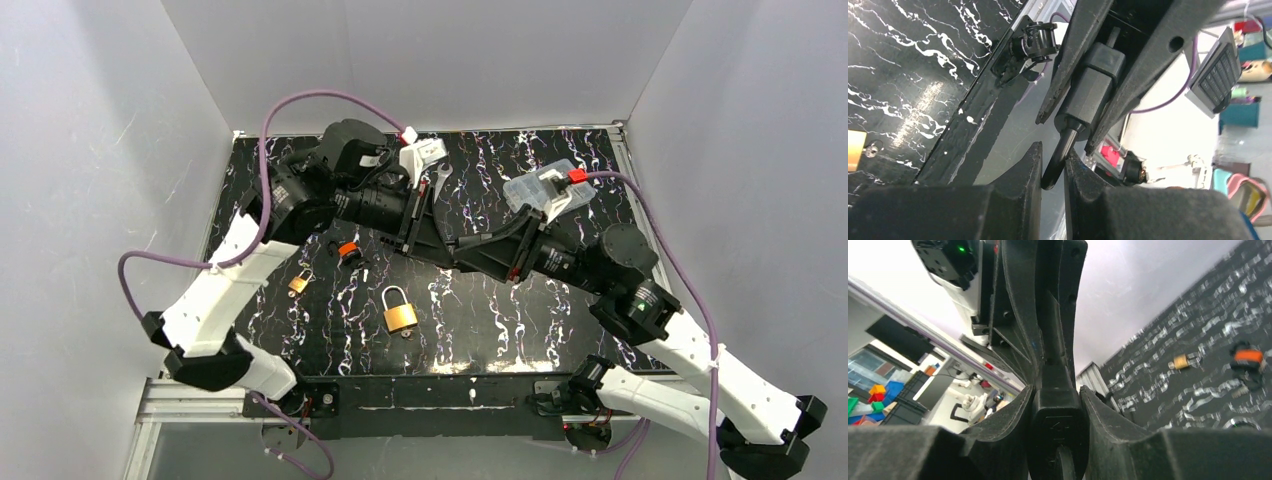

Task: Lock with the key
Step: Lock the lock.

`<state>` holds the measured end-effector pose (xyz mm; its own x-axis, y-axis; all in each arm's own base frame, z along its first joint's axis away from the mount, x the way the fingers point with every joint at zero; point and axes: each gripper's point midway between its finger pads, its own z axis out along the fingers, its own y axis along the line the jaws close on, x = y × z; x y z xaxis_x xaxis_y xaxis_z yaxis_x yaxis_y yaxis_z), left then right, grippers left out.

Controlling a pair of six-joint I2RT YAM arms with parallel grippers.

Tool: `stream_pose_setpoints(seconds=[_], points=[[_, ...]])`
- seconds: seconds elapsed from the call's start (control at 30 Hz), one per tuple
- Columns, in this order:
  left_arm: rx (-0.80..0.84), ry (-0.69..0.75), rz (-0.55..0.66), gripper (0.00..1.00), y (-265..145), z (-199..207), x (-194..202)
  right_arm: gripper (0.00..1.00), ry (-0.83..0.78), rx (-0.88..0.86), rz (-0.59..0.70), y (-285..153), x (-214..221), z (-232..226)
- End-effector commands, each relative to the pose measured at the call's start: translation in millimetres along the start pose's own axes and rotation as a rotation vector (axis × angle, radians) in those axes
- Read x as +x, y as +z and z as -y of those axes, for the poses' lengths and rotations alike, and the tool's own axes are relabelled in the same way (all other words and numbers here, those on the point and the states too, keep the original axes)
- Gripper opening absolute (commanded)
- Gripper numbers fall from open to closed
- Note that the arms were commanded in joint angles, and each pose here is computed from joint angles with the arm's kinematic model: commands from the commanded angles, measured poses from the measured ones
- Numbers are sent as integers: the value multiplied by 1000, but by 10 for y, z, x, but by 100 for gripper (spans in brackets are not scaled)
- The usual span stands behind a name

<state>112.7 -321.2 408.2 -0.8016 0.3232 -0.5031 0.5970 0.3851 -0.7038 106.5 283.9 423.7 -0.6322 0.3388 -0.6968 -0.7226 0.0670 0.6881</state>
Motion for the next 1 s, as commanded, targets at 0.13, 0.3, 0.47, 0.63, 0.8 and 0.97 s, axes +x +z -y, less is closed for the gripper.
stream_pose_setpoints(seconds=[0.13,0.3,0.47,0.63,0.8,0.97], points=[[54,-17,358,0,33,-529,-716,66,24,-5,-274,-231,578,267],[60,17,354,0,-156,-478,-601,72,-38,-92,-203,-342,310,76],[66,16,412,0,-322,-445,-564,73,-24,-64,-146,-413,103,165],[127,23,473,0,-443,-278,-611,64,27,-78,-103,-364,-36,236],[162,14,494,0,-473,-209,-650,60,46,-95,-84,-278,-138,231],[177,8,507,0,-503,-161,-680,57,37,-73,-70,-256,-178,265]])
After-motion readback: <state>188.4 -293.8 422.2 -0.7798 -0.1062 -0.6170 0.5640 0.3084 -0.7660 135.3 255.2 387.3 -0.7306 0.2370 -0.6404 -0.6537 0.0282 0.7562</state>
